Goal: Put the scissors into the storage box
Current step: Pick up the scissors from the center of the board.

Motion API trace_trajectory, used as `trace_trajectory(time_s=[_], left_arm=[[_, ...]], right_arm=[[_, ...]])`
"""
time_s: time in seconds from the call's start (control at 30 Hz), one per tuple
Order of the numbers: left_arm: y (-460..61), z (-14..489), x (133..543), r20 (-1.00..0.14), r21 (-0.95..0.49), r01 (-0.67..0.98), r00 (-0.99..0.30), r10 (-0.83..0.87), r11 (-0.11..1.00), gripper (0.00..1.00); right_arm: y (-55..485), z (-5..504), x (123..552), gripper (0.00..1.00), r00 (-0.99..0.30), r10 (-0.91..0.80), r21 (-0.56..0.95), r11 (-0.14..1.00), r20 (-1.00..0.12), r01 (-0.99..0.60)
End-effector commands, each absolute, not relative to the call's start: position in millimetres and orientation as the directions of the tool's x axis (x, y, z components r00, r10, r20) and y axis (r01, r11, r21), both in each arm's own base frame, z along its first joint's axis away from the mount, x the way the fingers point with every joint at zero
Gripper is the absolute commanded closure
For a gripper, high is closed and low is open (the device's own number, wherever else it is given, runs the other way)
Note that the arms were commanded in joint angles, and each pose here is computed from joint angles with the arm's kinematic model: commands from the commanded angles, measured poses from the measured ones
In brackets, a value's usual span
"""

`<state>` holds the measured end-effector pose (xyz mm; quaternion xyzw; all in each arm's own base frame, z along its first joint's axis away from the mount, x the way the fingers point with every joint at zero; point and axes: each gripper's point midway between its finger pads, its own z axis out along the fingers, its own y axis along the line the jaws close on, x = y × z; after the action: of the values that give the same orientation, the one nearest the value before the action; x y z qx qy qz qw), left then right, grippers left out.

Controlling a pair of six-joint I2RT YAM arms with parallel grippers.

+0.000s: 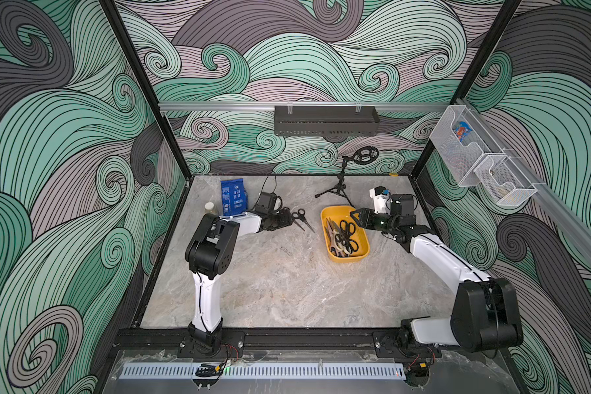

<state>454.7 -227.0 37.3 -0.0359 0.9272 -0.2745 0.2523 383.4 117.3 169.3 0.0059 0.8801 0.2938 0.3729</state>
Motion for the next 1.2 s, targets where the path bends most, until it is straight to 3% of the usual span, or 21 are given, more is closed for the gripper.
trace_trajectory(time_s=[0.0,0.27,0.6,1.17], left_arm=[[-221.4,58.2,455.2,-0.498,-0.496,0.102,-0.847,-0.186,0.862,0.36],[-174.0,44.1,488.0,-0.516,-0.232,-0.091,-0.832,-0.202,0.968,0.5],[-163.4,30.1,509.4,-0.54,-0.049,-0.13,-0.831,-0.135,0.99,0.51],[-180.2,31.7,516.1,-0.548,-0.061,-0.094,-0.829,-0.112,0.994,0.52]], right_arm=[[120.9,176.2,381.0,0.5,-0.713,0.23,0.528,0.818,-0.662,-0.227],[120.1,173.5,378.6,0.5,-0.715,0.228,0.526,0.821,-0.661,-0.224],[120.4,167.3,382.9,0.49,-0.723,0.215,0.518,0.825,-0.656,-0.225],[120.1,155.8,384.2,0.49,-0.739,0.199,0.509,0.832,-0.644,-0.22]])
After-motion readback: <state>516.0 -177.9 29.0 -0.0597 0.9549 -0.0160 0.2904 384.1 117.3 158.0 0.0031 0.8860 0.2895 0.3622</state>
